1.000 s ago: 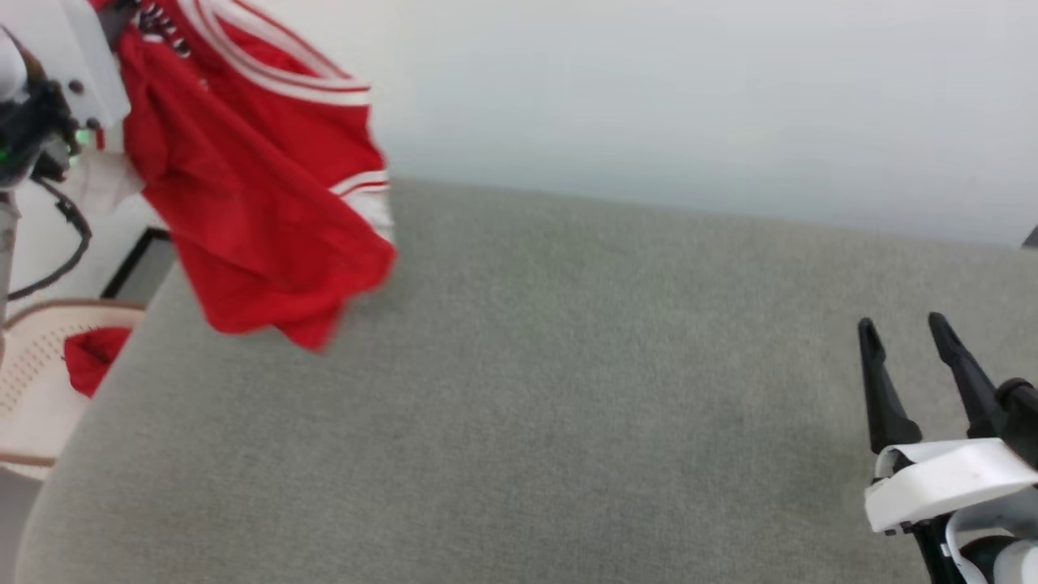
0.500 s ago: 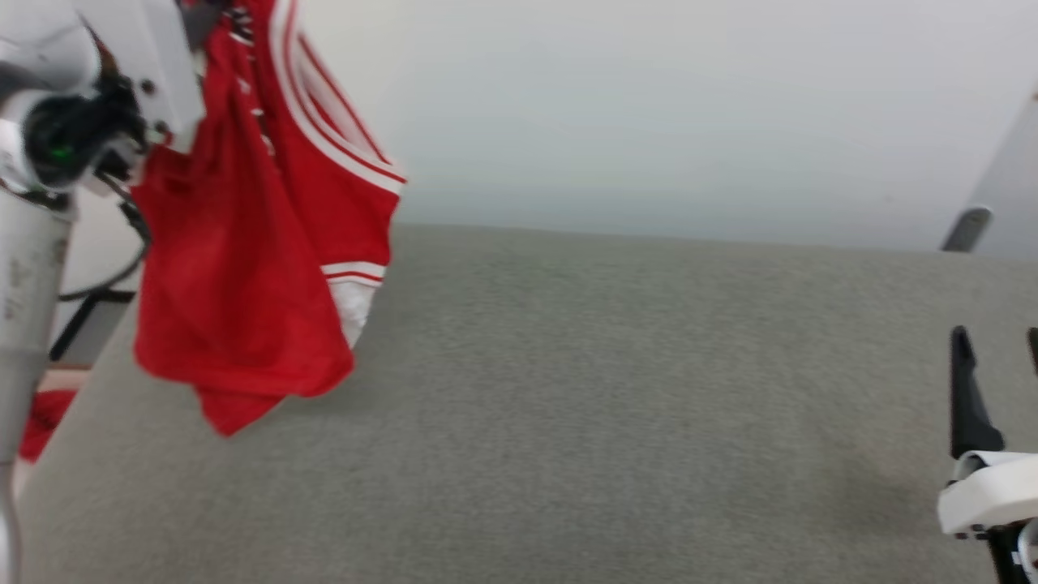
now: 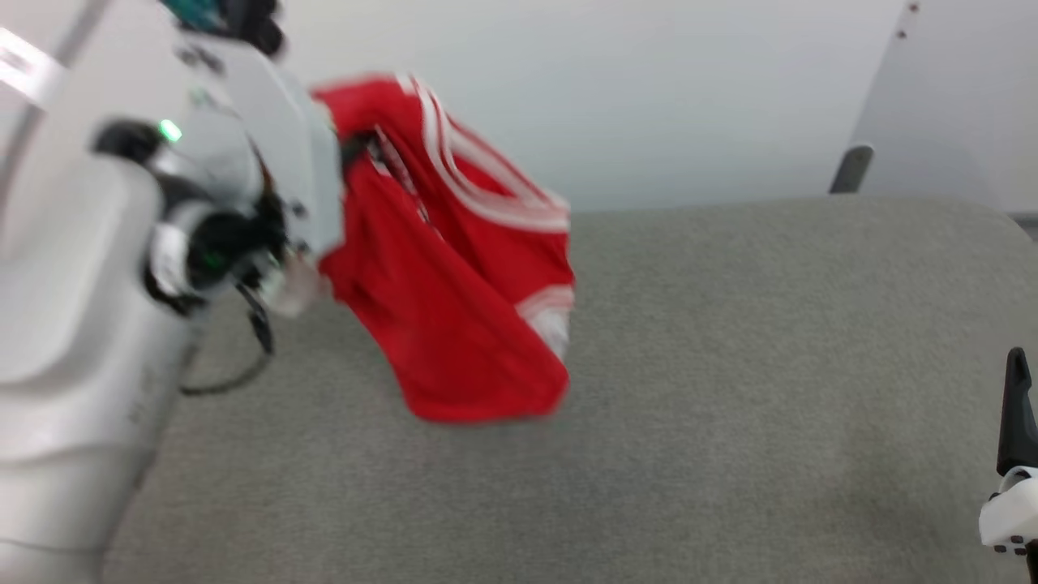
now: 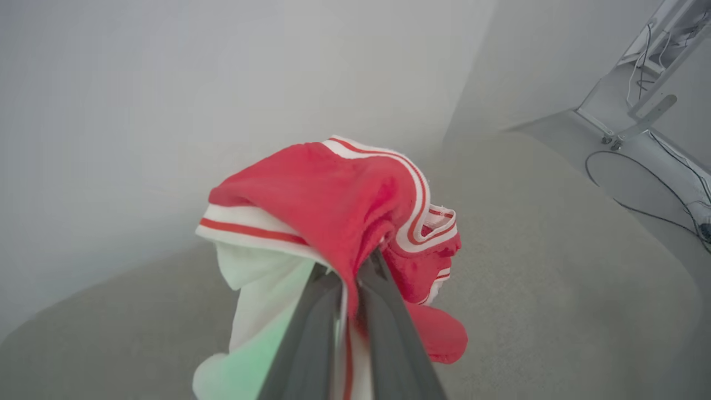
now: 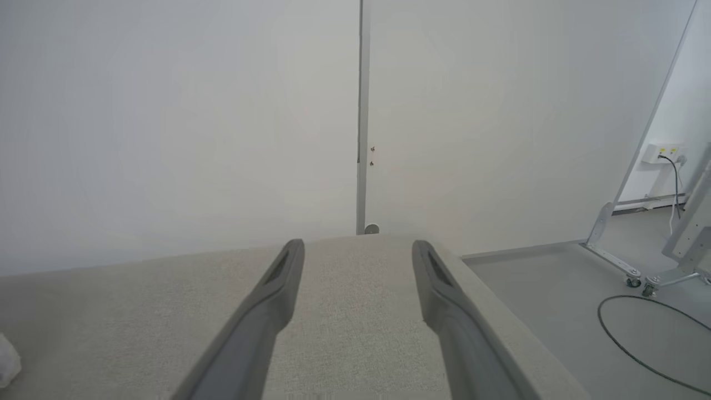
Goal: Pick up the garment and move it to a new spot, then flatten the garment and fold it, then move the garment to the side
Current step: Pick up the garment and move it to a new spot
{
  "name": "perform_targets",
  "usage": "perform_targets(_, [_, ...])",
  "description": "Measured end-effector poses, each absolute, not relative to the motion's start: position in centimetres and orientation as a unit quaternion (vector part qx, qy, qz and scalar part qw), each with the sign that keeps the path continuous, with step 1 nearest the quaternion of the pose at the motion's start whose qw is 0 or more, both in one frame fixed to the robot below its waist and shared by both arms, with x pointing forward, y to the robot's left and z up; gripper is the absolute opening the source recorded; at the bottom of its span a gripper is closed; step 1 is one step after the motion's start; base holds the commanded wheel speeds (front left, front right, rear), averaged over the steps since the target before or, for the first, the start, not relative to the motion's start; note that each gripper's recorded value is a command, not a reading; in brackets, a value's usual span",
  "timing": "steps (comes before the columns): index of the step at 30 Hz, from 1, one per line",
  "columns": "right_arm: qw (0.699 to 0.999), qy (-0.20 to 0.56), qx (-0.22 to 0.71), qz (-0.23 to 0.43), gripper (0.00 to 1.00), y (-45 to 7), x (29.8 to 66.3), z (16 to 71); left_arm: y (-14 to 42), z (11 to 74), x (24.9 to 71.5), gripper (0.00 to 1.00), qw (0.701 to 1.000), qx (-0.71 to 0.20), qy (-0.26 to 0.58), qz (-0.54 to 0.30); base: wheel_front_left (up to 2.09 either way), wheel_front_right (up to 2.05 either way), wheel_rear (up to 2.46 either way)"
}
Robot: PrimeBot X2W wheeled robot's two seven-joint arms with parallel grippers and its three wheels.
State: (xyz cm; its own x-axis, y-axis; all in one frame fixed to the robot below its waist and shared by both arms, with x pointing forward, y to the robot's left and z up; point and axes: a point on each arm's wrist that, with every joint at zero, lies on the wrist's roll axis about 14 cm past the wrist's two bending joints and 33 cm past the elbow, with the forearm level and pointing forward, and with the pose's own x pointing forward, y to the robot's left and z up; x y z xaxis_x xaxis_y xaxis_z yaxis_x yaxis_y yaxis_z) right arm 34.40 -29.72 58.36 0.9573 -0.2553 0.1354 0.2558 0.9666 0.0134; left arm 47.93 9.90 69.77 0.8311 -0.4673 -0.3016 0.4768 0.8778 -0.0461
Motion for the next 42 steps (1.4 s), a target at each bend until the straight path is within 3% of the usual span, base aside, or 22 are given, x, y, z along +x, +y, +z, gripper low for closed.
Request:
perform_targets(13, [0.986, -0.004, 0.018, -0.165, 1.00, -31.5, 34.3, 53.3, 3.1, 53.9, 46.9, 0.00, 0.885, 0.016, 0.341, -0.316, 0.00, 0.00, 0.00])
perform_targets(27, [0.982, 0.025, 0.035, -0.183, 1.00, -32.5, 34.7, 50.3, 2.1, 42.6, 45.2, 0.00, 0.815, 0.038, 0.490, -0.308, 0.00, 0.00, 0.00])
perform_targets(28, [0.982, 0.025, 0.035, -0.184, 1.00, -32.5, 34.7, 50.1, 2.1, 42.4, 45.0, 0.05, 0.811, 0.036, 0.495, -0.309, 0.00, 0.00, 0.00])
perform_targets(30, [0.982, 0.028, 0.038, -0.182, 1.00, -32.4, 34.7, 49.9, 1.7, 42.3, 44.7, 0.42, 0.807, 0.029, 0.500, -0.314, 0.00, 0.00, 0.00])
perform_targets(31, [0.982, 0.026, 0.038, -0.182, 1.00, -32.3, 34.7, 50.0, 1.5, 42.4, 44.6, 0.67, 0.806, 0.028, 0.500, -0.316, 0.00, 0.00, 0.00])
perform_targets(33, [0.983, 0.024, 0.040, -0.179, 1.00, -32.2, 34.7, 50.1, 1.2, 42.9, 44.5, 0.78, 0.808, 0.025, 0.494, -0.321, 0.00, 0.00, 0.00])
perform_targets(35, [0.984, 0.020, 0.039, -0.174, 1.00, -31.9, 34.9, 50.4, 1.0, 43.6, 44.3, 0.96, 0.810, 0.020, 0.487, -0.327, 0.00, 0.00, 0.00])
perform_targets(42, [0.988, 0.013, 0.034, -0.151, 1.00, -30.7, 35.0, 51.3, 1.2, 46.3, 43.6, 1.00, 0.825, 0.013, 0.455, -0.336, 0.00, 0.00, 0.00])
